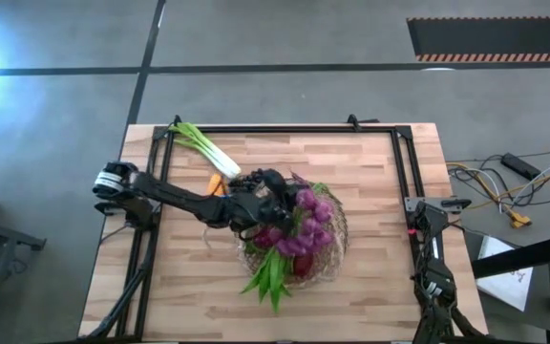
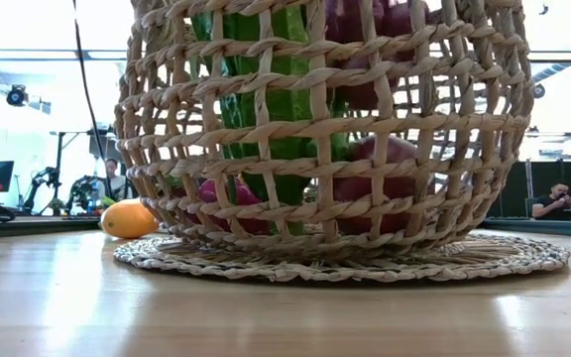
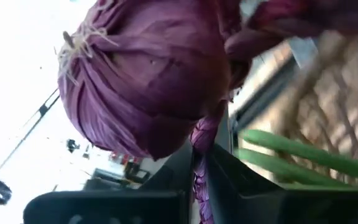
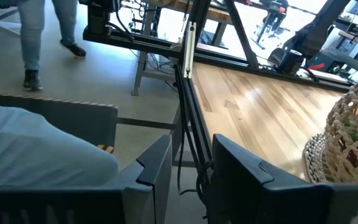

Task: Build produce basket
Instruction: Put the onions into the basket

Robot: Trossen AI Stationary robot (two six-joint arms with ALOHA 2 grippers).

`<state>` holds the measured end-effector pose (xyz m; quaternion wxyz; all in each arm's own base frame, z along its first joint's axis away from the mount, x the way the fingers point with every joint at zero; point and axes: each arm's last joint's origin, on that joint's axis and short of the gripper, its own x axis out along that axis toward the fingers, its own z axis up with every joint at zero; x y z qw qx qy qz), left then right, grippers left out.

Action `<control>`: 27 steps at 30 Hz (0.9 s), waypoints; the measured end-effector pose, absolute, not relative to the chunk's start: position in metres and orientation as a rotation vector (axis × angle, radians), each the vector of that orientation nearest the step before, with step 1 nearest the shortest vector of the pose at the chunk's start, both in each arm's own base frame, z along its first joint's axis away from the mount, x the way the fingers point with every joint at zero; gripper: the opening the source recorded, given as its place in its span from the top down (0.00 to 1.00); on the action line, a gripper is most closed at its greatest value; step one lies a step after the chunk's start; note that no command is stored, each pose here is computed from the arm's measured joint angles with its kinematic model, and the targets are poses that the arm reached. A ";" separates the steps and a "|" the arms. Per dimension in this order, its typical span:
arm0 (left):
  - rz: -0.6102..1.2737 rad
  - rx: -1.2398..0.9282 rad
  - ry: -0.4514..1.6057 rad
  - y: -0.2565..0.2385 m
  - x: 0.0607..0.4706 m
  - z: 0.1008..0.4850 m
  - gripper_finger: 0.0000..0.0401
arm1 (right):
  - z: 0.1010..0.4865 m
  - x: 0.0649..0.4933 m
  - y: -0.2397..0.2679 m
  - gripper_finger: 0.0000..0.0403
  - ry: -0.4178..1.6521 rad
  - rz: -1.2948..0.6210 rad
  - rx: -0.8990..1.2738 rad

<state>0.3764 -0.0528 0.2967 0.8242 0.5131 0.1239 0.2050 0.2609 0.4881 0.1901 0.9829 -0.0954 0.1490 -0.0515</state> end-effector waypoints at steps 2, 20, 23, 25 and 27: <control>0.441 1.173 0.329 -0.053 0.382 0.284 0.98 | 0.190 0.261 0.488 0.73 0.300 -0.104 -0.191; 0.576 1.608 0.657 -0.055 0.387 0.269 0.98 | 0.190 0.261 0.488 0.73 0.300 -0.105 -0.190; 0.609 1.630 0.669 -0.057 0.381 0.284 0.98 | 0.190 0.261 0.488 0.73 0.301 -0.105 -0.195; 0.630 1.620 0.650 -0.057 0.376 0.295 0.98 | 0.190 0.261 0.488 0.73 0.301 -0.105 -0.195; 0.642 1.637 0.649 -0.058 0.371 0.305 0.98 | 0.190 0.261 0.488 0.73 0.300 -0.105 -0.194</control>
